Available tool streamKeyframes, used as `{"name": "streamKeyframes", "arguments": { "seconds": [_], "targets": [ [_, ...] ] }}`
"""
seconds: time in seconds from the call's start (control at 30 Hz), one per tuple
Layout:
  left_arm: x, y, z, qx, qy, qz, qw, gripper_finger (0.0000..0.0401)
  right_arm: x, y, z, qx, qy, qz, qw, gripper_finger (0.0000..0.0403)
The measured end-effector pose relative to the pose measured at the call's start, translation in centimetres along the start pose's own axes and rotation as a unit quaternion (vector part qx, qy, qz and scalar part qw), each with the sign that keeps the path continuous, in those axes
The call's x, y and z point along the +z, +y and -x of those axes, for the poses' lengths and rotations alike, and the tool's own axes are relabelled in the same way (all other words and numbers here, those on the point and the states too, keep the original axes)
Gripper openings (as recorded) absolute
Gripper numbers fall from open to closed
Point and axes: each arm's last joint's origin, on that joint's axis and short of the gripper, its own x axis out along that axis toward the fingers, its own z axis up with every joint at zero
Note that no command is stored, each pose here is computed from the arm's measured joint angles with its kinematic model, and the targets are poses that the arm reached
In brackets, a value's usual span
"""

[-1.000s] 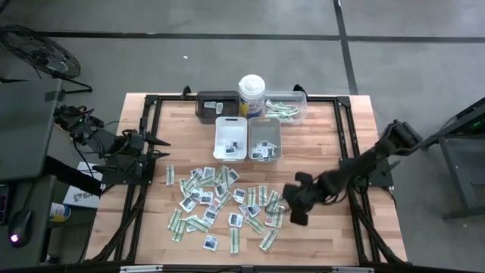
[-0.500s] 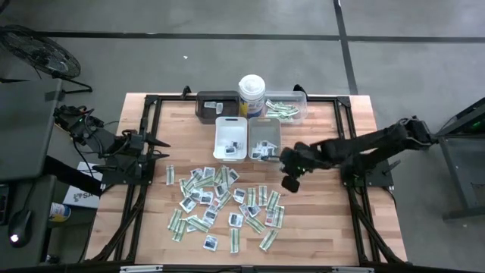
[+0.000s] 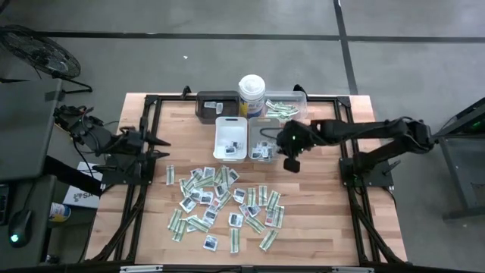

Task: Pick & Place First Aid Supplies
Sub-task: Put the wipe into the gray bin

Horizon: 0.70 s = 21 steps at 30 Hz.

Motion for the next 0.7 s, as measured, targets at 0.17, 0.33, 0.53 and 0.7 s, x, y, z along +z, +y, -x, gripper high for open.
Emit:
{"name": "streamKeyframes", "arguments": {
  "seconds": [0.17,0.33,0.53,0.7],
  "targets": [
    [0.3,0.0,0.0,0.011,-0.014,0.009,1.000,0.0133,0.8,-2.3,-0.4,-0.013,-0.031,0.027,0.999,0.0000],
    [0.5,0.1,0.0,0.032,-0.025,0.015,0.999,0.0133,1.5,-4.1,-2.6,0.001,-0.050,0.034,0.998,0.0000],
    [0.5,0.3,0.0,0.054,-0.028,0.018,0.998,0.0133,1.5,-6.0,-5.4,0.002,-0.023,-0.011,1.000,0.0000],
    [0.6,0.4,0.0,0.078,-0.033,0.025,0.996,0.0133,2.5,-6.9,-6.7,0.001,-0.012,-0.130,0.991,0.0000]
  ]
}}
